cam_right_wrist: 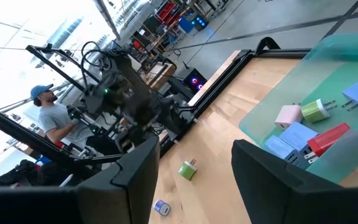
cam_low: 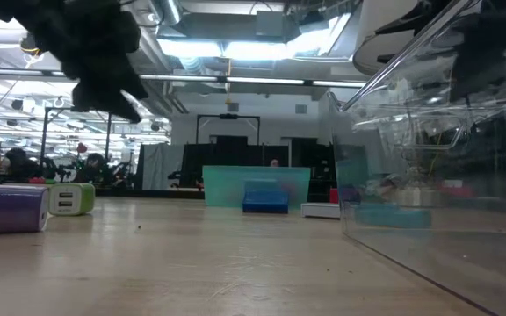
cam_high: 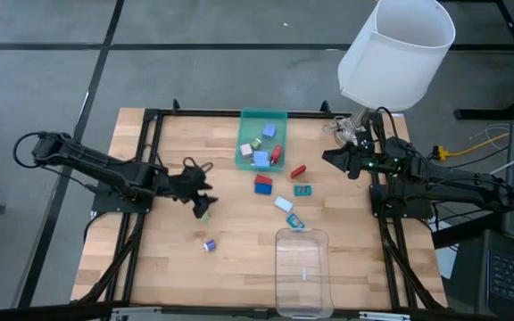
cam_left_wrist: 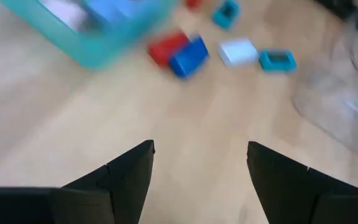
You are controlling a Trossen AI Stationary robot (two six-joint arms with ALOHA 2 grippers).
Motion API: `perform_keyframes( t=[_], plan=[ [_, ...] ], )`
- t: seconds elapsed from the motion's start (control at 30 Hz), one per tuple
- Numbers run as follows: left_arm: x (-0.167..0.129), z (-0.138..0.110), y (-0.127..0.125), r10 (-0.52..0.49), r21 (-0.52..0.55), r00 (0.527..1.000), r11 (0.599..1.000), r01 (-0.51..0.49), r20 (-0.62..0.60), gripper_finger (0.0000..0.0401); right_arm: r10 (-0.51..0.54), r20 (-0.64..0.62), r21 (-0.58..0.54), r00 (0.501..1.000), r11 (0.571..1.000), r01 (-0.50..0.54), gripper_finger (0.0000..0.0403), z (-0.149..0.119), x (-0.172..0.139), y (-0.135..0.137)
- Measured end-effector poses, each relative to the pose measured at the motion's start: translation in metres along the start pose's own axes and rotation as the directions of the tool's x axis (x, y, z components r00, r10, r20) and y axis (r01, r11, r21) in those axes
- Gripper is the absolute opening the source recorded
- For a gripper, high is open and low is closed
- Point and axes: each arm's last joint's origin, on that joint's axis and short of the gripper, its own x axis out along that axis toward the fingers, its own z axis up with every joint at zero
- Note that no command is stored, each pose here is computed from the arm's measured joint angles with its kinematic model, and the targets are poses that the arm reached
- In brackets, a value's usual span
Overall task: Pick & Place Office items
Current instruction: Put the violet charger adapter into the green bin
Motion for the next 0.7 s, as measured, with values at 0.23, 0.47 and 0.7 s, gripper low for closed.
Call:
perform_keyframes(
  t=[0.23,0.47,0.7],
  plan=[
    [0.014,-0.036,-0.032,-0.129,-0.078,0.965,0.99,0.114,-0.229,0.0253,0.013,-0.013,0.022,1.0,1.0,-0.012,0.02,0.0,0.0,0.0],
    [0.018,-0.051,-0.07,-0.138,-0.071,0.93,0.99,0.121,-0.34,0.0258,0.017,-0.018,0.022,1.0,1.0,-0.017,0.02,-0.001,0.0,0.0],
    [0.031,-0.06,-0.079,-0.143,-0.136,0.886,0.986,0.091,-0.441,0.0305,0.024,-0.025,0.018,0.999,1.0,-0.024,0.02,-0.001,0.0,0.001]
  ],
)
